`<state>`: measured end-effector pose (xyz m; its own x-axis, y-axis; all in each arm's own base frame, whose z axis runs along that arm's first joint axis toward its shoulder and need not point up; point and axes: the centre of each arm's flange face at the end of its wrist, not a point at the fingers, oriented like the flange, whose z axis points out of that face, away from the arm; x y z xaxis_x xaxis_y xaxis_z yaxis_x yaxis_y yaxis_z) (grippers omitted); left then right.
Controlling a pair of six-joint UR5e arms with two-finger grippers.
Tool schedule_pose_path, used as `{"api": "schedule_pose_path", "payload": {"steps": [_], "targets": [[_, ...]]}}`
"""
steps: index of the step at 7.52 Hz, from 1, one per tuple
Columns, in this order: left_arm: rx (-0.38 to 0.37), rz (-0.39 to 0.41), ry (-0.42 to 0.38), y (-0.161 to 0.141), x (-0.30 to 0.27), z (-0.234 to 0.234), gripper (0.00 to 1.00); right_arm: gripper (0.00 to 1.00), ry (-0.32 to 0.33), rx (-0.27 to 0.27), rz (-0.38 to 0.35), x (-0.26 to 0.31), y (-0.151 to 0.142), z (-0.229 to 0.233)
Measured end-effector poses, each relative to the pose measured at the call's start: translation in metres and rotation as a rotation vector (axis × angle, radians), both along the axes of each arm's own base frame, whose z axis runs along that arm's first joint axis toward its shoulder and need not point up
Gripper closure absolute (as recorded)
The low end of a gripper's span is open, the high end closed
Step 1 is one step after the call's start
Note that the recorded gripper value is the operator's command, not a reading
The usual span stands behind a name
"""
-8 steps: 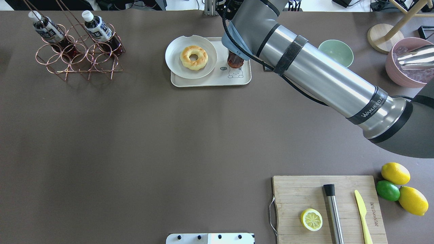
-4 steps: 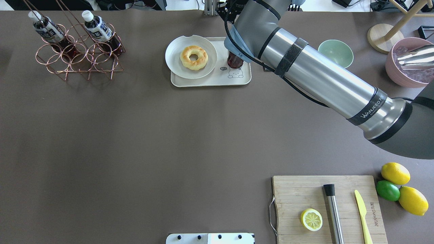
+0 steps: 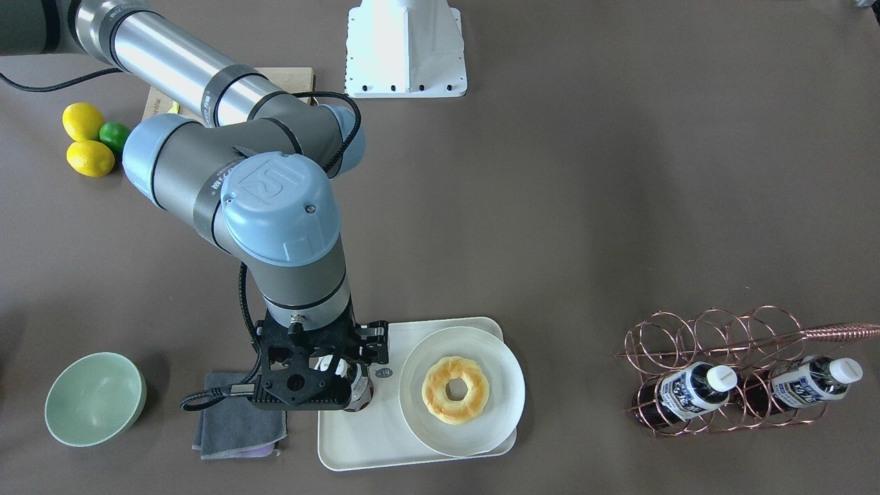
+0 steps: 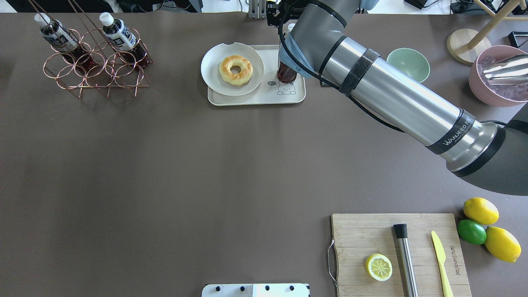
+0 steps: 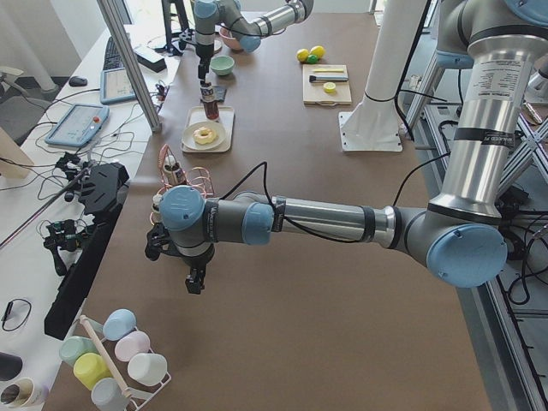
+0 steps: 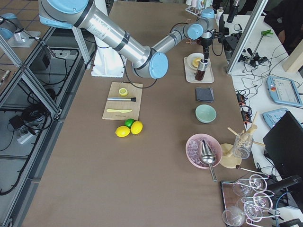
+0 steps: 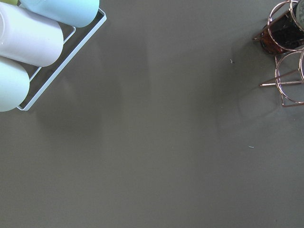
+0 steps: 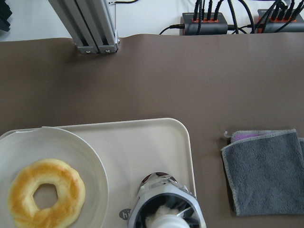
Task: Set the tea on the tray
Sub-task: 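Open the right gripper and retract the right arm away from the tray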
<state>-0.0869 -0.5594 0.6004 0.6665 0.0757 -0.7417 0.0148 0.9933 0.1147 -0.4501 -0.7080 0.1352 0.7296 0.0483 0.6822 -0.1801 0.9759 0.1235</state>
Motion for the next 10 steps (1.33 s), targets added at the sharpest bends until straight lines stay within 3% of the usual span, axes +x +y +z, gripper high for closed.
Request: {"api": "schedule_pose_path", "payload": {"steps": [3, 5, 7, 9, 10], "targets": [[-0.001, -0.001, 0.0, -0.001, 0.0, -0.001, 0.02, 0.0, -0.02, 0.007, 0.01, 0.014, -0.002, -0.015], [0.0, -0.001, 0.001, -0.001, 0.0, -0.001, 0.02, 0.0, -0.028, -0.016, -0.001, 0.04, 0.016, -0.042], [0.002, 0.002, -0.004, -0.001, 0.0, -0.001, 0.02, 0.0, 0.019, -0.049, -0.036, 0.079, 0.061, -0.049], [-0.002, 0.001, -0.005, 0.001, -0.001, 0.001, 0.02, 0.0, 0.114, -0.086, -0.09, 0.142, 0.115, -0.005], [-0.009, -0.001, -0.004, 0.004, -0.003, 0.005, 0.02, 0.0, 0.169, -0.099, -0.129, 0.188, 0.142, 0.039]]}}
